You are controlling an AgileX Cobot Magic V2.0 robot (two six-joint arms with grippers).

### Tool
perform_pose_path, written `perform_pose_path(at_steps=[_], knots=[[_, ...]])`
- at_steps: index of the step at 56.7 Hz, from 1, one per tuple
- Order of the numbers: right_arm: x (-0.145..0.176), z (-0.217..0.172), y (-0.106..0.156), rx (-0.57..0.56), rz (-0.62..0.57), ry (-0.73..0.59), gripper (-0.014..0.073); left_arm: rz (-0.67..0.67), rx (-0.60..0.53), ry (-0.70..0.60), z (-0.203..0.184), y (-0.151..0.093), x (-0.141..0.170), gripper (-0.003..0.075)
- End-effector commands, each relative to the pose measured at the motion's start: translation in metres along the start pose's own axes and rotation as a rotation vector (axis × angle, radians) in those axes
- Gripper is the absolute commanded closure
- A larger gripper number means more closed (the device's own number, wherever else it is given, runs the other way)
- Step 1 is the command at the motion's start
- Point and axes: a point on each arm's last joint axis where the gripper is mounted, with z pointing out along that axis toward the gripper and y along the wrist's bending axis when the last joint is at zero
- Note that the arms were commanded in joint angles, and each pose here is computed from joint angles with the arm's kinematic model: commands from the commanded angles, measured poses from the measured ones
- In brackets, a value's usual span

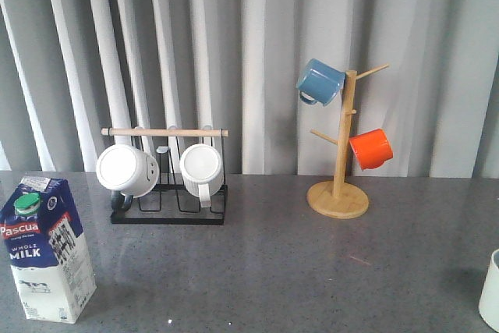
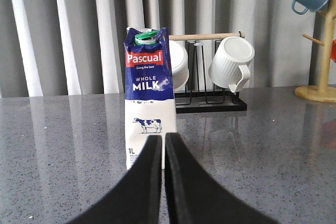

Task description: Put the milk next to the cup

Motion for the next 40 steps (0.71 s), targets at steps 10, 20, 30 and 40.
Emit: perform_pose_path(at_steps=[10, 20, 30, 40], knots=[[-0.053, -0.014, 0.005, -0.049, -0.029, -0.498, 0.0603, 0.069, 0.000, -0.333, -0.008, -0.001, -0.045, 0.0726], [-0.117, -0.004, -0.001, 0.074, -0.092, -0.627, 0.0603, 0.094, -0.006, -0.347, -0.005, -0.001, -0.098, 0.0726], [-0.177, 0.074, -0.003, 0.089, 0.072, -0.291, 0.0603, 0.094, 0.001, -0.141, 0.050, -0.002, -0.143, 0.0726], [-0.184, 0.128, 0.006, 0.010, 0.061, -0.006, 0.0603, 0.038, 0.007, 0.009, 0.105, -0.002, -0.155, 0.0726]])
